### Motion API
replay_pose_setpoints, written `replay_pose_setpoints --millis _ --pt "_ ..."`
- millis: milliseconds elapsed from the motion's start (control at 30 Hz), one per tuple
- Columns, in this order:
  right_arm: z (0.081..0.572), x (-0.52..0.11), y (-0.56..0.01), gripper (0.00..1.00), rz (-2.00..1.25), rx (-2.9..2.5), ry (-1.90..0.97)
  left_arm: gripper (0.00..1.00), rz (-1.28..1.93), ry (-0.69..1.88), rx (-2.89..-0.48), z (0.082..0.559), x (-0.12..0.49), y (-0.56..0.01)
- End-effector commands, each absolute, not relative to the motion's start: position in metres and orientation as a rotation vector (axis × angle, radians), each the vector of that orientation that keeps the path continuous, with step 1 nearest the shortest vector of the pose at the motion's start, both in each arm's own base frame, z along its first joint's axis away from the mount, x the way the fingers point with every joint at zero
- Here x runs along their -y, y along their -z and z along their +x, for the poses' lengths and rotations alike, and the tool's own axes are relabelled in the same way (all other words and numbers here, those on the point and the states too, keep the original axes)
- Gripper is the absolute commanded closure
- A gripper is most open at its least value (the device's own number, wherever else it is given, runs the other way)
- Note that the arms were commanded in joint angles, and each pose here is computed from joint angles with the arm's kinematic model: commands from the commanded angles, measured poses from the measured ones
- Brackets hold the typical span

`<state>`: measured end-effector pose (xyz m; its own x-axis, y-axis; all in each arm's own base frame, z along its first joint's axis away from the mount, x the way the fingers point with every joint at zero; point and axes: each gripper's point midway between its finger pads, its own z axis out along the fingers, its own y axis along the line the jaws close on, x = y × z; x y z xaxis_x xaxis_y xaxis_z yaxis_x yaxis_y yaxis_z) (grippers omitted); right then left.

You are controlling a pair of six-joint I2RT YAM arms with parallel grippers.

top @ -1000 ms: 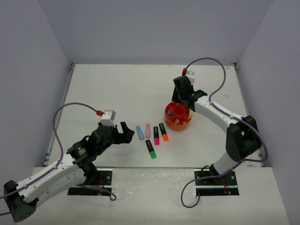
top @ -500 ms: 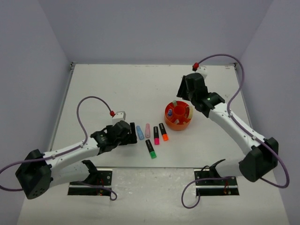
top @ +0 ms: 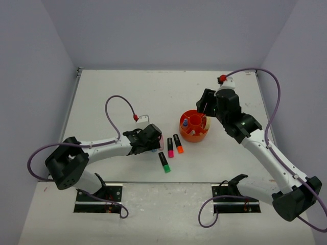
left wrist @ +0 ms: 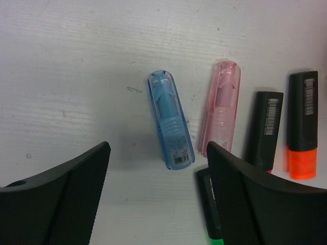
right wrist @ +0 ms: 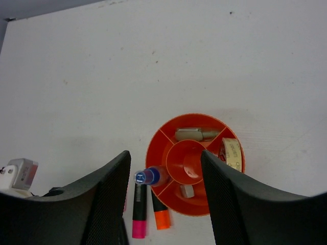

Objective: Sort the stationery into containers
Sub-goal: Pick up the stationery from the center of the board.

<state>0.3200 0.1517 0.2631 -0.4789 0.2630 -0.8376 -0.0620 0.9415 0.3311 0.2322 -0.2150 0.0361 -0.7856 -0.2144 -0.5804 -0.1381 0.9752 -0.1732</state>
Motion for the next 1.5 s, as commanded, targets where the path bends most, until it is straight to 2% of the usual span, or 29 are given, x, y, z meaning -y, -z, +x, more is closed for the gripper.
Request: replay_pose_setpoints --millis 0,300,400,433,467,567,700,833,1067,1200,1367,1467 --pt "0.321 -0.154 -0.269 0.41 0.11 -2.007 -0.404 0.28 -0.314 0.071 -2.424 0.246 0.209 -0.04" --pt "0.321 -0.157 -0.266 0.41 0.099 -2.005 -0.422 0.37 -0.261 0.051 -2.462 0.25 0.222 -0.026" --pt "0.321 -0.159 -0.262 0.41 0.095 -2.008 -0.429 0.43 -0.246 0.026 -2.484 0.246 0.22 -0.016" --pt "0.321 -0.159 -0.26 0.41 0.094 -2.012 -0.432 0.49 -0.24 0.018 -2.493 0.245 0.22 -0.013" --pt "0.321 -0.16 -0.261 0.41 0.095 -2.011 -0.433 0.5 -0.237 0.013 -2.499 0.244 0.219 -0.011" --pt "0.322 -0.163 -0.258 0.41 0.088 -2.019 -0.445 0.8 -0.22 -0.01 -2.523 0.237 0.215 -0.003" --pt "0.321 -0.164 -0.258 0.41 0.085 -2.019 -0.456 0.99 -0.224 -0.01 -2.529 0.231 0.209 -0.001" --pt "0.317 -0.17 -0.258 0.42 0.058 -2.017 -0.498 1.0 -0.177 0.012 -2.53 0.226 0.205 -0.007" --pt "0.284 -0.226 -0.271 0.4 -0.238 -2.015 -0.855 1.0 0.016 0.165 -2.399 0.225 0.221 -0.055" --pt "0.257 -0.257 -0.261 0.41 -0.341 -2.072 -1.1 1.0 0.067 0.418 -2.246 0.221 0.239 -0.101" --pt "0.23 -0.281 -0.255 0.41 -0.451 -2.084 -1.283 1.0 0.146 0.688 -2.101 0.206 0.255 -0.139" --pt "0.21 -0.302 -0.25 0.41 -0.53 -2.105 -1.352 1.0 0.198 0.904 -1.918 0.196 0.268 -0.186"
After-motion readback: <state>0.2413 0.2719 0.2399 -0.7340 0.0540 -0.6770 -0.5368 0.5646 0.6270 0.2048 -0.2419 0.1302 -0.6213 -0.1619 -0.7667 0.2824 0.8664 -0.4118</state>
